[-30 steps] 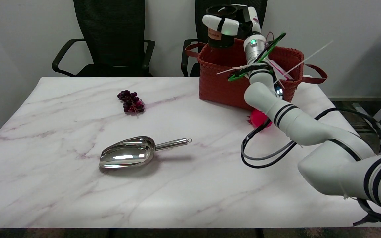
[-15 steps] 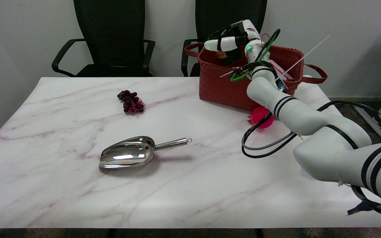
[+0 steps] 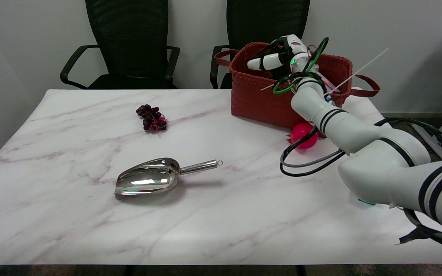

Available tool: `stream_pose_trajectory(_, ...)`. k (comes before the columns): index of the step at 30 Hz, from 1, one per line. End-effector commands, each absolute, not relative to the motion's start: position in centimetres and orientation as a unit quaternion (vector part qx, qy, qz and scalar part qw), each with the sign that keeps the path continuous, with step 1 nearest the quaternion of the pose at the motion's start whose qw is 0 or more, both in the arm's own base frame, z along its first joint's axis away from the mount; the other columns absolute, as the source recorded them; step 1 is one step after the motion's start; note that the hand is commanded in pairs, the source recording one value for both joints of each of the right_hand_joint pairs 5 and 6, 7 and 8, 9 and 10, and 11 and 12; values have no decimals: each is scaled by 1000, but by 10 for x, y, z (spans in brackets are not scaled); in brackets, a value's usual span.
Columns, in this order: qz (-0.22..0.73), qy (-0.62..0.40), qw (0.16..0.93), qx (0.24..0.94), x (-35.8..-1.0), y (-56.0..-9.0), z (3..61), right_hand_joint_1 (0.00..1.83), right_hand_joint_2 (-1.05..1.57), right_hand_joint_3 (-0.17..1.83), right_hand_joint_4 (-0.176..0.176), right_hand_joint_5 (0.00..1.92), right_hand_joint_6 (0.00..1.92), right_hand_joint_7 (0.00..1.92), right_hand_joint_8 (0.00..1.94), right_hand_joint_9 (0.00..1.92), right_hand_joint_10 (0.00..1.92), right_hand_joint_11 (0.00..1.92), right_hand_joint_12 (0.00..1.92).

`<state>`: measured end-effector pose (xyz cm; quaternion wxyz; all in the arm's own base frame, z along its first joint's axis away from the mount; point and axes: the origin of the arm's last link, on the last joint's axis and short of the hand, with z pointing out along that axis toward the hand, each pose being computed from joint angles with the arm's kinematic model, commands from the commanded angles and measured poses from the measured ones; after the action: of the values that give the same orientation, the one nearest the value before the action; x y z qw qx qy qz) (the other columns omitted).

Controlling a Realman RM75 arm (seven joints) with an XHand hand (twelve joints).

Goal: Place the black pen container into the brown storage basket.

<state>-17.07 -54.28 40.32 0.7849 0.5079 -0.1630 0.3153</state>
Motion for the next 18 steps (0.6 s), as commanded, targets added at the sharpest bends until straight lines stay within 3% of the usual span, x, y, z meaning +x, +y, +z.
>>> stream_pose_trajectory(1, 351, -209, 793, 452, -185, -534, 422, 1045, 351, 479, 0, 109, 109, 547, 547, 429, 429, 164, 164)
stream_pose_trajectory(5, 354, -199, 792, 456, -183, -532, 425, 1007, 389, 345, 0, 68, 68, 413, 413, 321, 321, 108, 108)
stream_pose_trajectory(12, 349, -178, 792, 468, -177, -527, 428, 1042, 234, 339, 0, 0, 0, 46, 46, 26, 26, 0, 0)
stream_pose_trajectory(18, 321, -77, 795, 509, -144, -514, 426, 1055, 221, 306, 0, 0, 0, 31, 31, 30, 30, 0, 0)
